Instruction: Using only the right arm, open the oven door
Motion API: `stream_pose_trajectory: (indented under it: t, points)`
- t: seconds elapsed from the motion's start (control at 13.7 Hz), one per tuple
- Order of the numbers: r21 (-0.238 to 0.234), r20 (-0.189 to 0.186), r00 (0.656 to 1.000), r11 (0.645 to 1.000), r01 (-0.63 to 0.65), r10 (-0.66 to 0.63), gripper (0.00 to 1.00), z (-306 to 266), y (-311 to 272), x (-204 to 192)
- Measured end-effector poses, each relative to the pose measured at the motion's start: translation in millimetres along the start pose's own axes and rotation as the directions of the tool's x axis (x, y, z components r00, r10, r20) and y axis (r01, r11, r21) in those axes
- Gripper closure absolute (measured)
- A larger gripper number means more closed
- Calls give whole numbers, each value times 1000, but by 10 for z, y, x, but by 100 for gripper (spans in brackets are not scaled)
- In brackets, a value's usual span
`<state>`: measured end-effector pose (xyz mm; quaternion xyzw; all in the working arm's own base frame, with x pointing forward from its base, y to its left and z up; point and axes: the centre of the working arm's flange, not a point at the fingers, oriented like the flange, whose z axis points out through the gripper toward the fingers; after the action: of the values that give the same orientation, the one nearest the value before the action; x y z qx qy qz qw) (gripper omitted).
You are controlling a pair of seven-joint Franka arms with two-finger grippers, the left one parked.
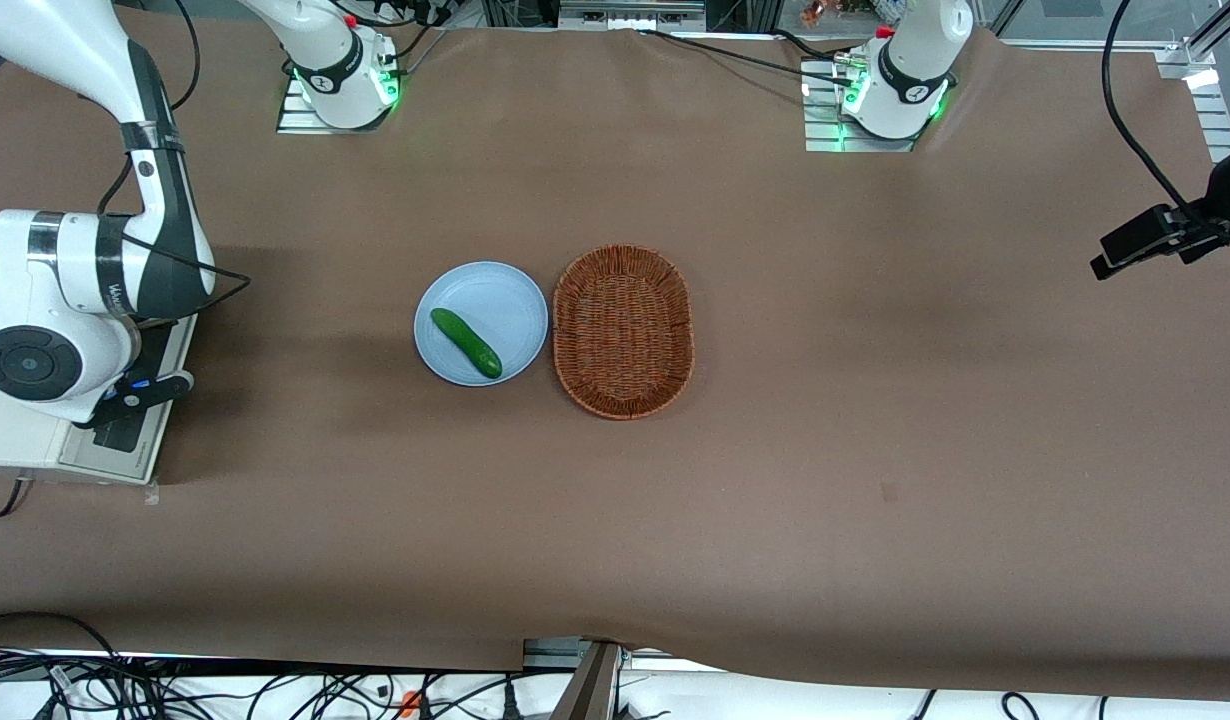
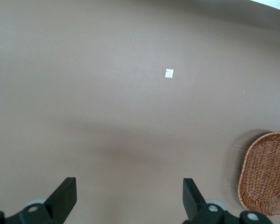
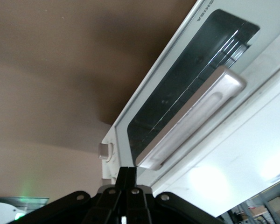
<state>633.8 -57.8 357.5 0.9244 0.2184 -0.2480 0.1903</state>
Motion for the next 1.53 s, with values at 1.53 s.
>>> stream_pose_trajectory:
  t: [1.53]
  points:
    - [-24,-65,993,995,99,-100,99,271,205,47]
